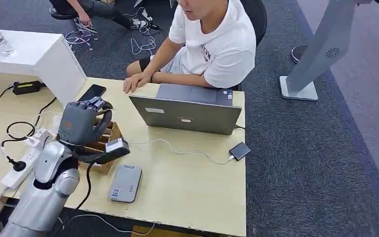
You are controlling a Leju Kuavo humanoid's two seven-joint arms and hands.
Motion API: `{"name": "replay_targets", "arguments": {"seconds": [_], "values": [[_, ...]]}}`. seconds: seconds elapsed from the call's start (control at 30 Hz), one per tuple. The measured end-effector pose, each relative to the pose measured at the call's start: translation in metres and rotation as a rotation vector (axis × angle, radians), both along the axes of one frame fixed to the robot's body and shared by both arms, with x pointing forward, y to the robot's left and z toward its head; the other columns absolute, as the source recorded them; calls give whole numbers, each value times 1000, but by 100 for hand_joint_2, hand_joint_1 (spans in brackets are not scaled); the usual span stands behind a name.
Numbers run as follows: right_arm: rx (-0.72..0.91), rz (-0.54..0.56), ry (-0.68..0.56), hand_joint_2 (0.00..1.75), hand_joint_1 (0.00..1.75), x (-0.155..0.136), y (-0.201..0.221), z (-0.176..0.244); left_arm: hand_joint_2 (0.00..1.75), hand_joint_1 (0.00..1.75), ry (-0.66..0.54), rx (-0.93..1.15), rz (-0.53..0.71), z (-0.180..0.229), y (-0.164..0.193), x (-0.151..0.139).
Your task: Pass the card to the sensor for recognition and then transmit it.
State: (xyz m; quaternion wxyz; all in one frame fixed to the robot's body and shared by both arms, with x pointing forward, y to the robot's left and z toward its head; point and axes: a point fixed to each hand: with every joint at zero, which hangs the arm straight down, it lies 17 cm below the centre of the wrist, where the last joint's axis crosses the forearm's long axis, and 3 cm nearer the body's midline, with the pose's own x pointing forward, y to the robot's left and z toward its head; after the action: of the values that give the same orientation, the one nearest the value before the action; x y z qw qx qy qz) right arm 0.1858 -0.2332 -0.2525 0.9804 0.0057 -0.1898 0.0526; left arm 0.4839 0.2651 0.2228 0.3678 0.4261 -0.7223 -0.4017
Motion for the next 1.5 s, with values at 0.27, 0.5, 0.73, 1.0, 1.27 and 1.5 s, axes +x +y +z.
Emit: {"name": "replay_targets", "arguments": {"seconds": [0.27,0.5,0.73,1.0,1.27,1.5], "values": [[0,-6,5,0,0,-2,-1,-1,175,175,130,56,6,-46,2,-12],[4,-20,3,0,0,-2,-2,-1,175,175,230,97,-14,-83,-6,-26],[4,-25,5,0,0,-4,-3,-1,175,175,316,127,-18,-112,-10,-39],[3,-31,5,0,0,-3,-4,-1,175,175,388,180,-42,-137,-19,-50],[2,-31,5,0,0,-3,-5,-1,175,175,461,212,-70,-163,-23,-62],[2,-32,6,0,0,-3,-6,-1,175,175,528,280,-83,-188,-12,-76]]}}
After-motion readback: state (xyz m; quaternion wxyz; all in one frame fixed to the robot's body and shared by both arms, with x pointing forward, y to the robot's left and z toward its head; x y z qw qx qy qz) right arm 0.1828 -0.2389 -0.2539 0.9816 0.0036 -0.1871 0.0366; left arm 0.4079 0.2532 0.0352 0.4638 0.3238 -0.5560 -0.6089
